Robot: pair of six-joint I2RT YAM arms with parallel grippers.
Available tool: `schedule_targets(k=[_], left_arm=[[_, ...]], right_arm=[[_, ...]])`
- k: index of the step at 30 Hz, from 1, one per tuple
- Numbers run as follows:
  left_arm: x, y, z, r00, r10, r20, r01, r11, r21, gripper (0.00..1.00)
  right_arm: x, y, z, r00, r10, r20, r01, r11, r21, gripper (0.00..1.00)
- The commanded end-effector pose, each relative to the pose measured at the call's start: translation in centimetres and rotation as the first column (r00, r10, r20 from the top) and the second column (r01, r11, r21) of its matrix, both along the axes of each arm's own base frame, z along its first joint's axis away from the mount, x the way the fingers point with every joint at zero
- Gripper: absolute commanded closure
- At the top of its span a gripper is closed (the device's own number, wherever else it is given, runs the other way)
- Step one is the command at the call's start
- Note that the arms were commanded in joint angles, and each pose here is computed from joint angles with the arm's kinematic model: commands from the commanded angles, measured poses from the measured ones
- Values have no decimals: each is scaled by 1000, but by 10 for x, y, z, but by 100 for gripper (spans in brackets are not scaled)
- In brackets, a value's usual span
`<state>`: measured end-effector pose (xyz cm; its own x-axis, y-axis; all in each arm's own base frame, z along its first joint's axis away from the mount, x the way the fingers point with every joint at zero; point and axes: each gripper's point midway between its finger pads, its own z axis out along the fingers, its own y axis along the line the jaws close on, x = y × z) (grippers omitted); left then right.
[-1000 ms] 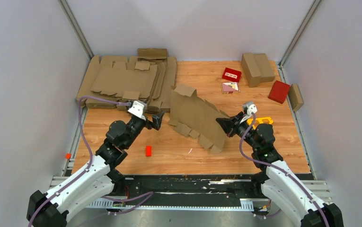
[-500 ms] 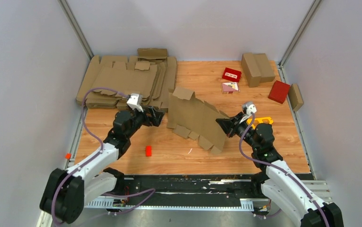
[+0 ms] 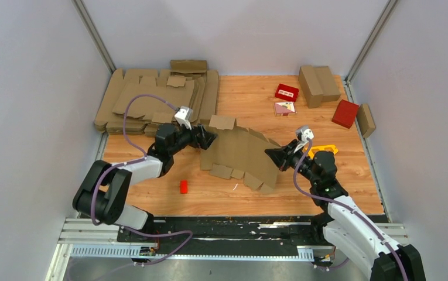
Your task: Fold the paper box
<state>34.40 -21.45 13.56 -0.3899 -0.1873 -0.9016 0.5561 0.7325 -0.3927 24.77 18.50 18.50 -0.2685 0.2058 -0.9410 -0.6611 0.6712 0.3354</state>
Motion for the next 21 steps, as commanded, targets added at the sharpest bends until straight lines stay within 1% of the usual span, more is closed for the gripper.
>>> schedule_targets(k=[1,4,6,7,9,14,18,19,21], left_arm=[[18,-16,18,995,-70,68,72,997,-26,8],[10,-28,19,987,-153,49,156,986,-60,24],[3,-29,19,985,-170,30,172,982,-79,35],[-1,-28,18,985,-173,19,174,981,-84,38],[-11,-25,16,985,-173,1,173,981,-89,41],[-35,-14,22,986,-165,4,164,984,-68,44],[-44,-4,30,991,-131,38,133,989,-56,56],[-44,-3,29,992,-124,32,126,991,-53,56],[-47,-3,26,991,-132,23,133,990,-47,52]], right_arm=[[1,5,19,998,24,54,-25,999,24,100],[3,1,18,998,-3,55,2,1000,20,100],[5,-2,19,998,-20,52,19,1000,16,100],[5,-2,19,998,-25,51,25,1000,13,100],[6,-4,19,998,-36,50,36,999,11,100],[6,-5,18,998,-43,49,43,999,11,100],[6,-4,18,998,-37,49,36,999,9,100],[7,-4,18,998,-37,49,36,999,10,100],[6,-4,16,998,-35,46,35,999,8,100]])
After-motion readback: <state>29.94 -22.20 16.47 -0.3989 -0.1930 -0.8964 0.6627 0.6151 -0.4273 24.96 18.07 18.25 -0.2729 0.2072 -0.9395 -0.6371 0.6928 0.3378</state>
